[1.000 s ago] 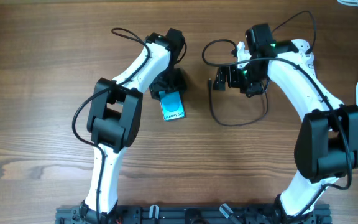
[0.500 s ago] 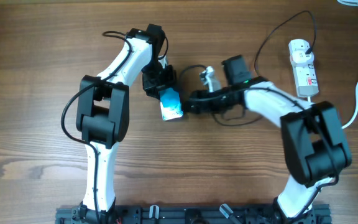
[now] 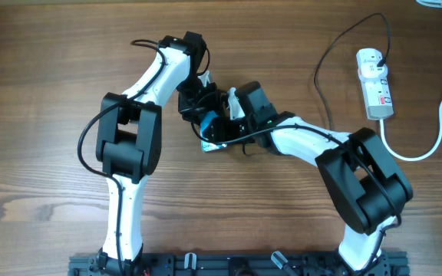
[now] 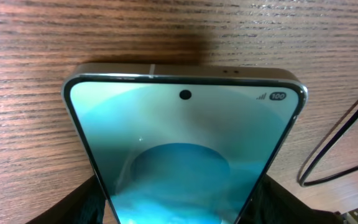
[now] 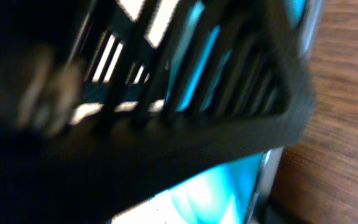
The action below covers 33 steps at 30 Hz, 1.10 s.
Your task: Plug charger to phone and switch on socket
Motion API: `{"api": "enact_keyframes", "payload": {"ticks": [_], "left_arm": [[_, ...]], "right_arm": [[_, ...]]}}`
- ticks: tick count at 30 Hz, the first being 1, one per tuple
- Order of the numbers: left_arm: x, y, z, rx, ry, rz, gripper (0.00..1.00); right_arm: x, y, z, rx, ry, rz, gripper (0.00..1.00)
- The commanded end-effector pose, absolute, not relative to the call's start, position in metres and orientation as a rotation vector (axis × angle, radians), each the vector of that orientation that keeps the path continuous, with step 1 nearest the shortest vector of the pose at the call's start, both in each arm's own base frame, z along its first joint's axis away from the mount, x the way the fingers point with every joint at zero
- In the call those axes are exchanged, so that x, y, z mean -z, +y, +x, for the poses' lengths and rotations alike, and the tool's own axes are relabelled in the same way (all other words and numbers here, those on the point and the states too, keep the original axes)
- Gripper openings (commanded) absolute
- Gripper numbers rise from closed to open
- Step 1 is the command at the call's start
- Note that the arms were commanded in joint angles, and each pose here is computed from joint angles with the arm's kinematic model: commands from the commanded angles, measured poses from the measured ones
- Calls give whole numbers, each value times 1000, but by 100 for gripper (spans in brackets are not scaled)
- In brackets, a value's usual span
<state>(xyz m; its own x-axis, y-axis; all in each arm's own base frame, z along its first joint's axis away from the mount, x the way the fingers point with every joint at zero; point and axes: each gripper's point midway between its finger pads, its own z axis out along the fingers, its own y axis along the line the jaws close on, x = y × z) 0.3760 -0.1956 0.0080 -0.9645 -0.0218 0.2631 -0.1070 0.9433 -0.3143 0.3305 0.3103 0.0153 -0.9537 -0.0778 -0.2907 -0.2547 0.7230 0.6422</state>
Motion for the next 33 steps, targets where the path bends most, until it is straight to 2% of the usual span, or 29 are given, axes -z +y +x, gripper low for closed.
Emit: {"api": "enact_keyframes", "payload": {"ticks": [1,3,8,9,11,13,18,20,21,25,28,33], "left_arm": [[26,-210,350,-463,-2727,76,61],[26,-210,350,-463,-2727,76,61],[26,-210,350,-463,-2728,75,64],[27,-210,350,-463,-2728,75,67],[27,-210,350,-463,-2728,75,91],[27,-210,350,-465,-2729,75,100],[6,-205,365,-519,-2778,95,100],[-22,-201,377,-619,-2818,100,100],[-53,-198,385,-733,-2852,67,100],[-157,-183,388,-1009,-3004,-141,100],[-210,-177,380,-1090,-3115,-249,99],[-282,-175,370,-1221,-3288,-368,96]], "right_arm": [[-5,329,325,-1172,2684,-297,49],[-11,334,324,-1288,2650,-335,34],[-13,333,323,-1316,2643,-345,5],[-13,333,323,-1316,2646,-344,4],[-12,332,321,-1314,2658,-339,4],[-11,331,322,-1312,2660,-335,4],[-15,331,320,-1353,2656,-345,4],[-29,326,325,-1459,2607,-351,4],[-40,320,330,-1534,2571,-346,4],[-97,294,337,-1951,2328,-427,4],[-142,275,341,-2160,2170,-518,4],[-229,256,338,-2132,1998,-638,4]]}}
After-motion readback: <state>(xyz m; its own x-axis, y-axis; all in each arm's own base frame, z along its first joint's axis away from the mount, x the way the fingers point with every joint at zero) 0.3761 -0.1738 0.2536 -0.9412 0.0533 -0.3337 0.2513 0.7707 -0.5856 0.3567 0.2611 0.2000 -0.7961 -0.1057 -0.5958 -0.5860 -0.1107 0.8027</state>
